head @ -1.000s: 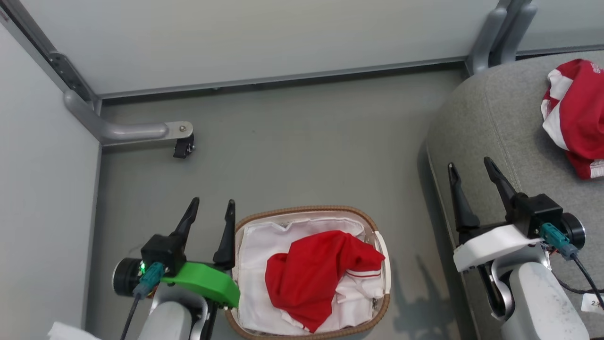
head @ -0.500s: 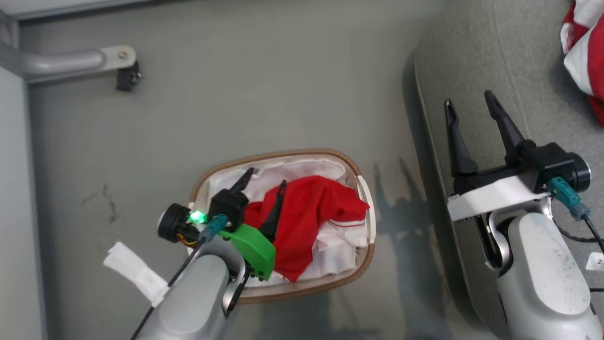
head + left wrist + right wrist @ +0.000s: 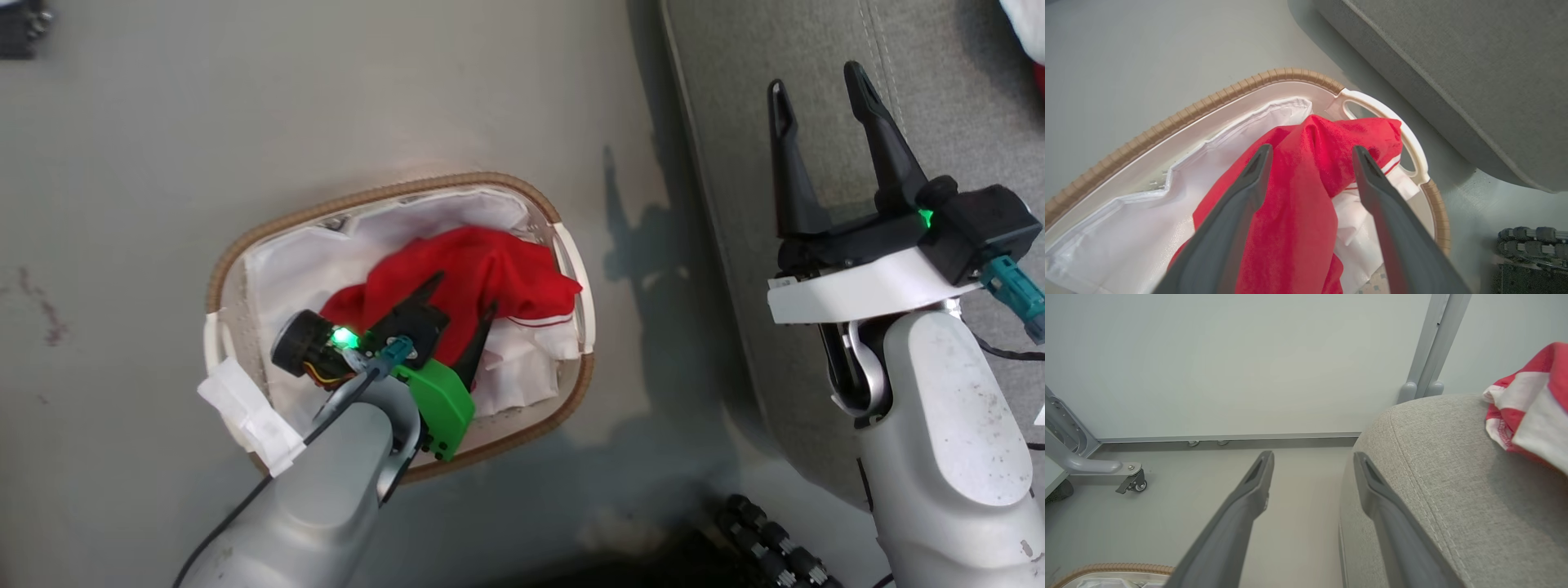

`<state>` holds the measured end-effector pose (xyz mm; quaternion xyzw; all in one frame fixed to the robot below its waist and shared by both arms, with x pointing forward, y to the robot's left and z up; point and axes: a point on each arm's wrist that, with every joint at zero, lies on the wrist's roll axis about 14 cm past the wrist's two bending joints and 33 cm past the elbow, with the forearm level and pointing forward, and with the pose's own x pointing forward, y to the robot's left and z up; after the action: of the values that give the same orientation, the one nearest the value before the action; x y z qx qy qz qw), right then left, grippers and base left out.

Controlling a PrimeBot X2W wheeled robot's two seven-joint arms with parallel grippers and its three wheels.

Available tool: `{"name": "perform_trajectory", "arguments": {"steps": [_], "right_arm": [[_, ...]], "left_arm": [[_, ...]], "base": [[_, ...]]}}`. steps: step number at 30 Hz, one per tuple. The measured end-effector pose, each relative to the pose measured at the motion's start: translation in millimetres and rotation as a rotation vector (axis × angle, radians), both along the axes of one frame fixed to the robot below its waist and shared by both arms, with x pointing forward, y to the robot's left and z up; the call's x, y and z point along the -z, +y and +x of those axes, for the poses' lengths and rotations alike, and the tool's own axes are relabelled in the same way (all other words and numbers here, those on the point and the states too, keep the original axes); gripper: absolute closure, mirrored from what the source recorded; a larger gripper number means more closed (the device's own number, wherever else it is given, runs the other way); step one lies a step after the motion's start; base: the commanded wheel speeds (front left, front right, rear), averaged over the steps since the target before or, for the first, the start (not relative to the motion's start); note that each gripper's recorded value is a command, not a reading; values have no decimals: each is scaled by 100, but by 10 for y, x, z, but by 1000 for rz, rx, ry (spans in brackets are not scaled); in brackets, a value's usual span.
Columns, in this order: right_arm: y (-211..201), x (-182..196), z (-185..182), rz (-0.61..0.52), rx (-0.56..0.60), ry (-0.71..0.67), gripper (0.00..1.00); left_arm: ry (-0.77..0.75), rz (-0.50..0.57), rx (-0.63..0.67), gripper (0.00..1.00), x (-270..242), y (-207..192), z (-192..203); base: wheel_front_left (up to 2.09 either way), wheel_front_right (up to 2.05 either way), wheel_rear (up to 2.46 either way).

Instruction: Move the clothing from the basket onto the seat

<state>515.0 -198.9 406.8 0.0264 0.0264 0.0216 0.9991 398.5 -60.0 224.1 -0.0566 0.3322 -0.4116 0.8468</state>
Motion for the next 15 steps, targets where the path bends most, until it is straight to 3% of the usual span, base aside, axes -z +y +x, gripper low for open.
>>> {"name": "perform_trajectory", "arguments": {"steps": [15], "right_arm": [[-293,365,-37,-16,62,80,0]], "left_arm": [[125,17,45,0,699,-119,-34]], "base": [[0,0,0]]}}
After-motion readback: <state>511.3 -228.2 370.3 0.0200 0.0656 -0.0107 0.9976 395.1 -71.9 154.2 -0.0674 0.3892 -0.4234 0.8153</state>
